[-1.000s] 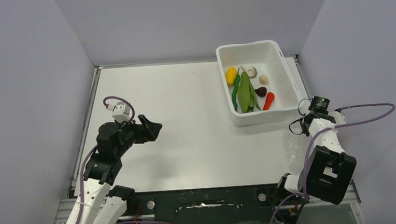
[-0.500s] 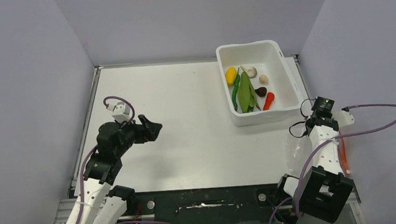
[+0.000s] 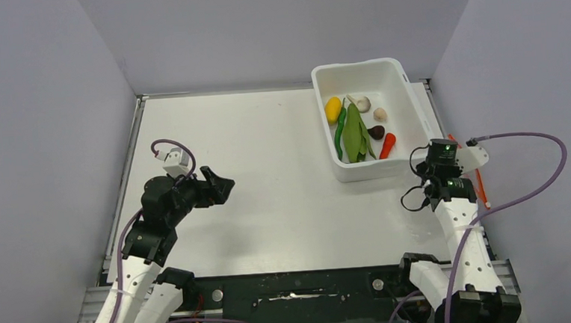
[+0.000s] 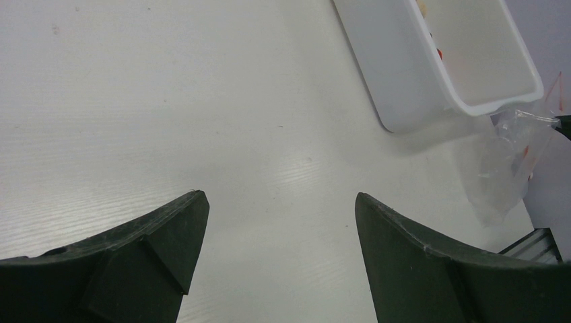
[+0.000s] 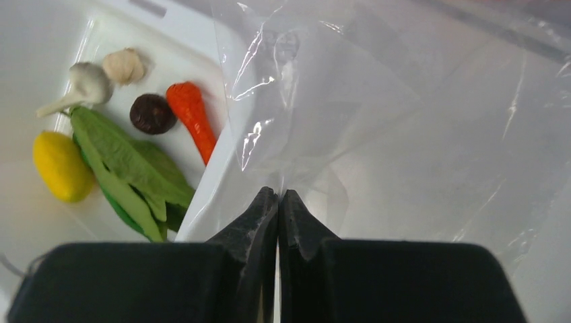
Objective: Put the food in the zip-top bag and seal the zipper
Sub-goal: Pick up the zipper food storage bag at the corner of the board, then place the zipper food storage bag at the center of the board.
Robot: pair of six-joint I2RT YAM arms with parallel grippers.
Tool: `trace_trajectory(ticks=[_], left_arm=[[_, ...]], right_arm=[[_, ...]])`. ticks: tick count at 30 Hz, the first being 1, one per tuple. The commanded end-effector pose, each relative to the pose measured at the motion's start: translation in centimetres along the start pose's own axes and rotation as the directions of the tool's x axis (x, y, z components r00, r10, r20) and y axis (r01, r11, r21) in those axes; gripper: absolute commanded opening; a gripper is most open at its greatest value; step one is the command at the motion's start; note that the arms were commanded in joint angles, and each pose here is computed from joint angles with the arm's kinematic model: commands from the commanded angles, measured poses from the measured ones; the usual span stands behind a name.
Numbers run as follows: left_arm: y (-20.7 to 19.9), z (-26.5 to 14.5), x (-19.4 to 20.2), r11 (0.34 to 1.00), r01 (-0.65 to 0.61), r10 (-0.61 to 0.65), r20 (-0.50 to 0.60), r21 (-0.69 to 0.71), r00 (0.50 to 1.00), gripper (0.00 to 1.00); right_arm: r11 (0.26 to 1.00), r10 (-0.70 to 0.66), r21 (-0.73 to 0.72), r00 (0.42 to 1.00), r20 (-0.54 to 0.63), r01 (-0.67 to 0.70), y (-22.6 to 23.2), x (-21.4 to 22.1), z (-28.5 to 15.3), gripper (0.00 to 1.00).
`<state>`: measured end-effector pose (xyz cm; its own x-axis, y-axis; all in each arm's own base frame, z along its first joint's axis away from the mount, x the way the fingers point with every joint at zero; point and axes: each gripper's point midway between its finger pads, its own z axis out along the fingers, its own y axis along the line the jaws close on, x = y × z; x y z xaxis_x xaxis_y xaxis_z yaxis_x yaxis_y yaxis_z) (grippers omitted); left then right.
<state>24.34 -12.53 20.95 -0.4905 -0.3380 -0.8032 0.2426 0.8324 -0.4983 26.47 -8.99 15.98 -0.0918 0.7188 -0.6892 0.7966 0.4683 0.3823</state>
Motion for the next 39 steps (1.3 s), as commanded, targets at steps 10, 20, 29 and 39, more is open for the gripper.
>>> trace_trajectory(ticks=[10,20,29,39], left_arm=[[-0.9,0.1,-1.7,0.999,-0.019,0.016,0.065,0.040,0.998,0.79],[-1.0,0.2,-1.5,0.998,-0.021,0.018,0.064,0.053,0.998,0.79],[-1.2,0.1,-1.4,0.998,-0.018,0.014,0.066,0.065,0.998,0.79],[-1.0,0.2,-1.3,0.998,-0.012,0.008,0.058,0.057,0.998,0.79]], right_arm=[[0.858,-0.227,-0.492,0.968,-0.108,0.146,10.1,6.9,-9.0,0.00],[0.443,-0.556,-0.865,0.829,-0.059,0.236,17.3,17.3,-19.8,0.00],[0.152,-0.745,-0.958,0.665,0.051,0.244,19.8,27.8,-26.9,0.00],[0.083,-0.826,-0.977,0.562,0.044,0.198,20.6,33.2,-28.5,0.13]])
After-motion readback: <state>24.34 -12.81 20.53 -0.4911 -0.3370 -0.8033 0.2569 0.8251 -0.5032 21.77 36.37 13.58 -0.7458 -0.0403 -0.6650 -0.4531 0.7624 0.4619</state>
